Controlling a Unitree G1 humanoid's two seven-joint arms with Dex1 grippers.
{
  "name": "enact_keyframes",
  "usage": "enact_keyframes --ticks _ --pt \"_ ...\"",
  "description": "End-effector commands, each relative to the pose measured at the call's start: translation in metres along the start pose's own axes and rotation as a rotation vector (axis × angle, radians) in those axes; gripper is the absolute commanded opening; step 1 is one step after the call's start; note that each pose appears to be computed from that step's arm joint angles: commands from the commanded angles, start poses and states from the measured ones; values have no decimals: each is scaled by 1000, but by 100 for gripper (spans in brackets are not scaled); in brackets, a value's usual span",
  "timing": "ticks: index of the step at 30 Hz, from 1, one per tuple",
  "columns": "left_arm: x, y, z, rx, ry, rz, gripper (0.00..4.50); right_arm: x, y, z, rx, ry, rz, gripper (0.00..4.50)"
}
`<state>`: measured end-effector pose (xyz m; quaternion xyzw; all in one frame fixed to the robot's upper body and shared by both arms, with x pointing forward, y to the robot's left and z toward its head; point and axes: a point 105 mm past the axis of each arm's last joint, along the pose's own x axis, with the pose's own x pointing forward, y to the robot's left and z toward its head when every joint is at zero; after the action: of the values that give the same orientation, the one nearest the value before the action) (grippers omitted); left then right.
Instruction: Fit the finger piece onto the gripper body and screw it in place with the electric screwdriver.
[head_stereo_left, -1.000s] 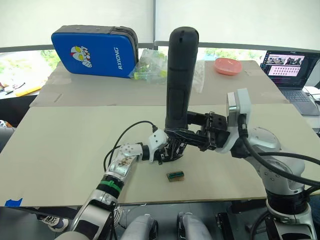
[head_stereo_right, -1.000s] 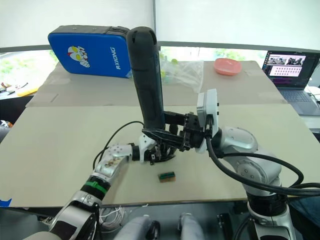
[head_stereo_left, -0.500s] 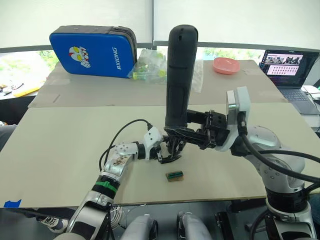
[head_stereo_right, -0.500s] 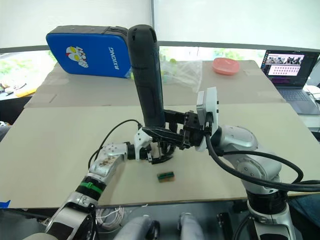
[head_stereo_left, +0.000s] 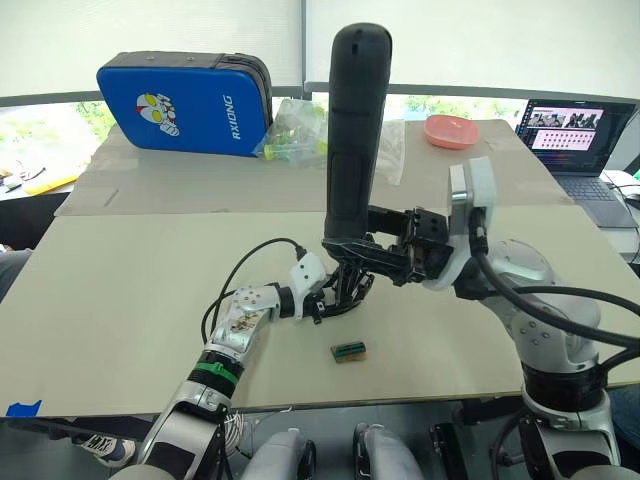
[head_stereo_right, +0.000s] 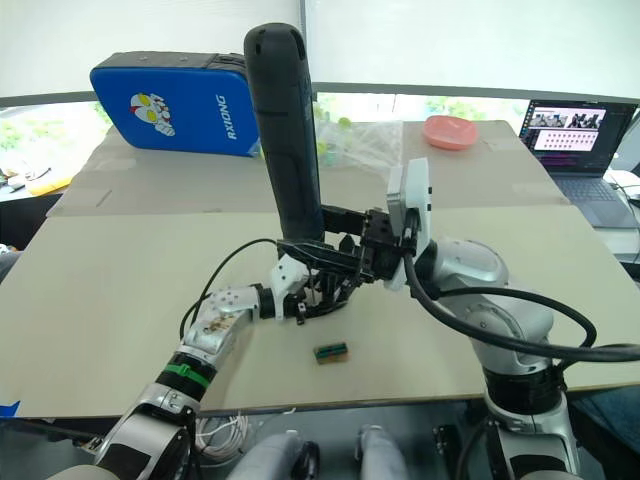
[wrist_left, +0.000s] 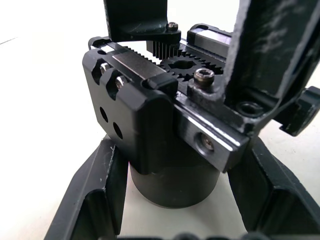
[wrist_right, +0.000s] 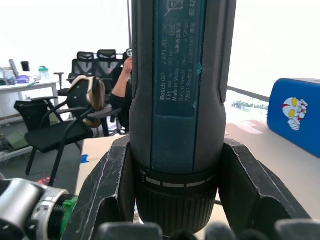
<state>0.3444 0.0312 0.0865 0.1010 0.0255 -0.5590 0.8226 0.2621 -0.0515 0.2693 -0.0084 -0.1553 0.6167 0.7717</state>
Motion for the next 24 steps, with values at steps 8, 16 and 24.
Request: enact_keyframes --ticks 8,16,24 --pt "4 -4 9 32 -24 -27 229 12 -16 10 -154 -25 -51 190" --pt "3 -6 9 37 -25 -22 229 13 -23 4 -181 6 -62 190" --pt "1 -5 8 38 -24 -13 229 13 -22 2 -180 18 -46 190"
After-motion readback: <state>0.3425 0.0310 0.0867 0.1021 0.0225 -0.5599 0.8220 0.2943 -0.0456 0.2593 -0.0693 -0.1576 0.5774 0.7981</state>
